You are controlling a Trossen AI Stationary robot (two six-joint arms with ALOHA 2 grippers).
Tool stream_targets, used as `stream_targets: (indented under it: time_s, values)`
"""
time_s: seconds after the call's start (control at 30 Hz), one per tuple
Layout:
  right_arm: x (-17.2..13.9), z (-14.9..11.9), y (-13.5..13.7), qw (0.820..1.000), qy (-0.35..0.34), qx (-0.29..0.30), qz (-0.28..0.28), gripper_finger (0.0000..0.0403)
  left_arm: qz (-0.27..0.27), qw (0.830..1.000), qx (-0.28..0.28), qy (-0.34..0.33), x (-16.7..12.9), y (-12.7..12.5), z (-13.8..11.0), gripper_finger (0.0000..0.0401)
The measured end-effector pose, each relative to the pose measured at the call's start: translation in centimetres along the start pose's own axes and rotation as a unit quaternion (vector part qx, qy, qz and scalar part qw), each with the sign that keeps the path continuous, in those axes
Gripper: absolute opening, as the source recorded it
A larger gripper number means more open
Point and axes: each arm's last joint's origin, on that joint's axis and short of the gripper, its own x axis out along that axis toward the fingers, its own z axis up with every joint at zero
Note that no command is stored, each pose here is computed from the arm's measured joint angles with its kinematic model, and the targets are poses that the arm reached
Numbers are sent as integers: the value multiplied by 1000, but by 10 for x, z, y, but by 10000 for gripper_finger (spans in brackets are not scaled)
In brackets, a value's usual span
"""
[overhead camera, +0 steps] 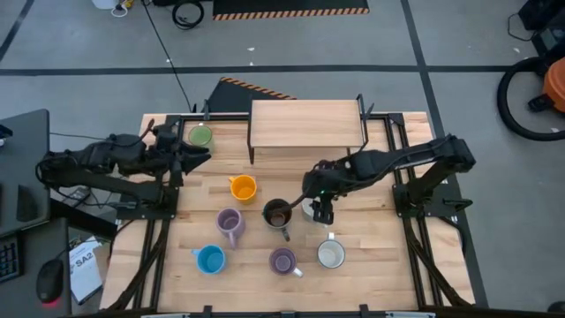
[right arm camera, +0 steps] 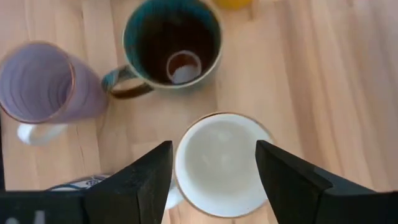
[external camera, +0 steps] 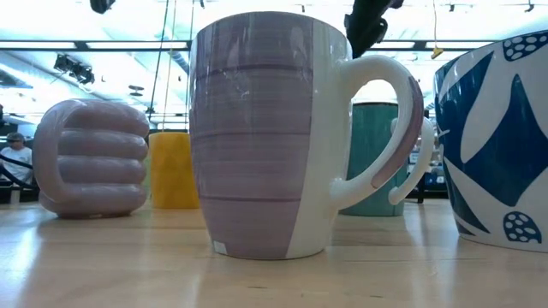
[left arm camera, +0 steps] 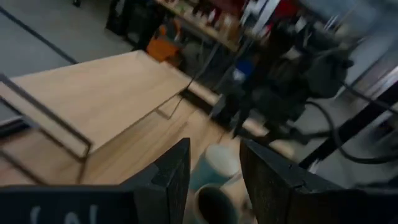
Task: Place coffee mugs
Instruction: Put the blue and white mug on the shelf
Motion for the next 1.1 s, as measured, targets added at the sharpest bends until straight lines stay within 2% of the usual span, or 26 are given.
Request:
stream_targets:
  time_s: [0.2, 0.53, 0.9, 1.1]
  values:
    - [26, -5, 21, 999, 42, -27, -4, 236, 36, 998, 35, 40, -5, 0, 4, 146]
    - [64, -13, 37, 993, 106, -43, -28, 226, 38, 998, 36, 40, -7, 1, 4, 146]
    - [87, -17, 34, 987, 145, -40, -49, 195, 4, 998, 30, 58, -7, -1, 4, 146]
    - [99, -16, 35, 987, 146, -40, -47, 192, -13, 999, 20, 41, -7, -4, 7, 146]
